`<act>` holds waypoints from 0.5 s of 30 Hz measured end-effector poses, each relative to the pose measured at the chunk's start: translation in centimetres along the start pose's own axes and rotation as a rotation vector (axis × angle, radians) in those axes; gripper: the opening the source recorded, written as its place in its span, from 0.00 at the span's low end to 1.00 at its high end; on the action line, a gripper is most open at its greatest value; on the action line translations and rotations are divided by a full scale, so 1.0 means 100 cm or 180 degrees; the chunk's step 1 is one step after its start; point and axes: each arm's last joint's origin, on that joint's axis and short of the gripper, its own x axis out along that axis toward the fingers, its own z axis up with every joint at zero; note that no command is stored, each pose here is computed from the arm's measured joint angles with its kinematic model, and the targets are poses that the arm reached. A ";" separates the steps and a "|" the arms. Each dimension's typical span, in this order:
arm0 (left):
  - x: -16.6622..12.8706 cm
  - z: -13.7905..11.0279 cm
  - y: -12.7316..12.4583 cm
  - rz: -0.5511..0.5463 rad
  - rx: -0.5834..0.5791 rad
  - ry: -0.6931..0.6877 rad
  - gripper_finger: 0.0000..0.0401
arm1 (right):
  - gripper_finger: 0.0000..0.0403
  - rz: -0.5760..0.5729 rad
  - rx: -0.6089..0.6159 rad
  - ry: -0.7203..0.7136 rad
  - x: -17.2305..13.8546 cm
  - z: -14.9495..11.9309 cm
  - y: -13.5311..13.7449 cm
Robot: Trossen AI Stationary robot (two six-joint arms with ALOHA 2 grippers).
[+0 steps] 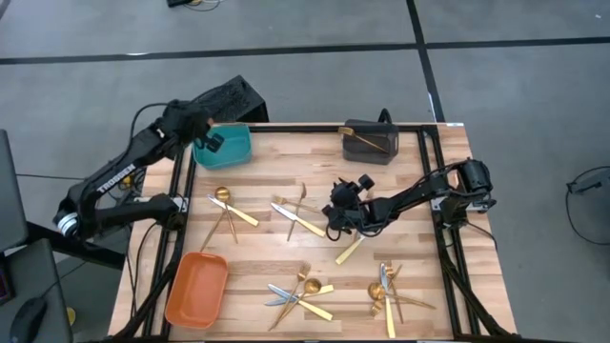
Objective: Sort silverware by color (type)
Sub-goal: Put the gold spoon into the green bin
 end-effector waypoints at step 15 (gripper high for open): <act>0.083 -0.012 -0.031 -0.0167 0.0385 0.1153 0.00 | 0.30 0.0002 -0.0042 0.0019 0.000 -0.001 0.000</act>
